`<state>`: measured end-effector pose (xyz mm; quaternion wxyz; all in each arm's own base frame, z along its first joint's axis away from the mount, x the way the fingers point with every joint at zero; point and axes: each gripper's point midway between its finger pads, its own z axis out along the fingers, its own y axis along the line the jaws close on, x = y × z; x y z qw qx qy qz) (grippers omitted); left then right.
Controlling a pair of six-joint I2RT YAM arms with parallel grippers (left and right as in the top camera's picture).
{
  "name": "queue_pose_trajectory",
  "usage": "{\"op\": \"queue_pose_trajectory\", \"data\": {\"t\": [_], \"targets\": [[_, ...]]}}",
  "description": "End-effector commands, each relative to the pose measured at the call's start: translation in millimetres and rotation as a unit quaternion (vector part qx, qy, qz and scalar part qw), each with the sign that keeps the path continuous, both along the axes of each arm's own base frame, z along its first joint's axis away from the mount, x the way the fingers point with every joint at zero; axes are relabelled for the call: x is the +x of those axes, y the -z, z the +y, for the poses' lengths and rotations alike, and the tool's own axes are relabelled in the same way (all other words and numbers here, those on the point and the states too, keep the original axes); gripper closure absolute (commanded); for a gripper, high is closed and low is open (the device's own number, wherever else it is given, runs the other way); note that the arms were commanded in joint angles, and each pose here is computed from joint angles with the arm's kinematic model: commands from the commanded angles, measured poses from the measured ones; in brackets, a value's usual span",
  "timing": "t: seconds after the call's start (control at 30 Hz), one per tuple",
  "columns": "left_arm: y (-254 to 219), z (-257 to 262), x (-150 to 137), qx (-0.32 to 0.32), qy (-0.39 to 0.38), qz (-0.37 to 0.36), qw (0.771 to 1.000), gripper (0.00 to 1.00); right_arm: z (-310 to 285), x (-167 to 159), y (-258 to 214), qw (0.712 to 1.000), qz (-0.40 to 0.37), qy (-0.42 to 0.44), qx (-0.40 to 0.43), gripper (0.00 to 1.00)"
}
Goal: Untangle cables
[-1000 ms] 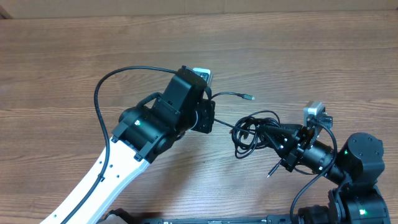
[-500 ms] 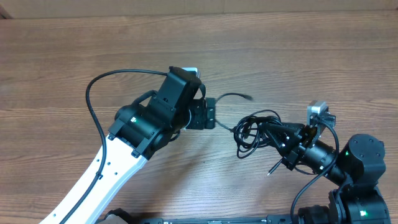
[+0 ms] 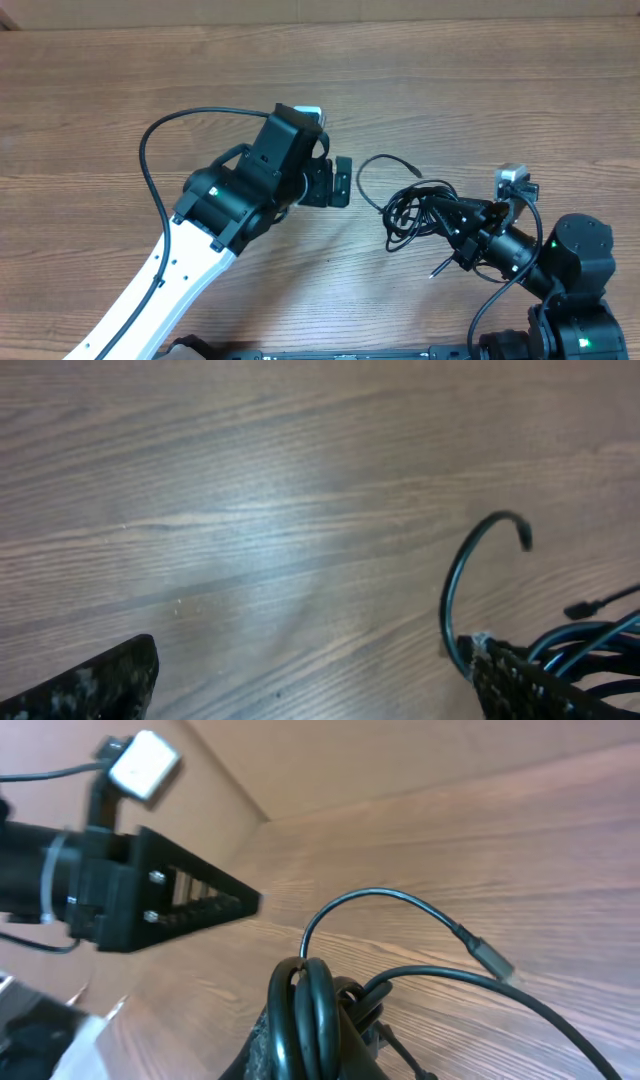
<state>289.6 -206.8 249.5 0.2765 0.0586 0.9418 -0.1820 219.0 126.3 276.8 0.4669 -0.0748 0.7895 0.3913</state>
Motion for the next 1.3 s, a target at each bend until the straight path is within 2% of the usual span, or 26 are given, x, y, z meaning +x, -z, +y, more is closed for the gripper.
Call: {"op": "queue_pose_trajectory", "data": {"t": [0.0,0.13,0.3,0.43,0.57,0.7,0.77,0.93,1.27], "targets": [[-6.4,8.7,14.5,-0.007,-0.013,-0.016,1.0,0.0,-9.6,5.4,-7.7,0.999,-0.017,0.033,-0.013,0.96],[-16.1,-1.6,18.6,-0.055,0.011,-0.016,0.998,0.01,-13.2,7.1,-4.2,0.999,-0.011,0.045,-0.018,0.96],[-32.2,-28.2,9.8,-0.089,0.129,-0.05,0.986,0.0,-9.8,4.6,-5.1,0.999,-0.018,0.03,-0.021,0.96],[-45.4,-54.8,-20.6,-0.107,0.31,-0.101,0.939,0.05,7.0,-9.5,-12.5,0.997,-0.056,-0.043,-0.028,0.96],[-54.4,-66.7,-46.1,-0.124,0.424,-0.144,0.885,0.06,19.1,-22.0,-20.9,0.991,-0.086,-0.099,-0.024,0.96],[-55.3,-67.4,-47.4,-0.113,0.449,-0.169,0.87,0.11,26.6,-30.8,-29.2,0.986,-0.103,-0.133,-0.011,0.96],[-57.2,-69.3,-51.0,-0.115,0.464,-0.178,0.86,0.1,29.4,-34.5,-32.9,0.983,-0.111,-0.148,-0.006,0.96],[-63.9,-80.2,-69.1,-0.127,0.521,-0.21,0.817,0.05,34.0,-41.2,-40.2,0.977,-0.125,-0.172,0.004,0.94],[-56.8,-96.6,-82.8,-0.12,0.545,-0.205,0.804,0.0,35.2,-43.1,-42.5,0.975,-0.13,-0.179,0.007,0.94]]}}
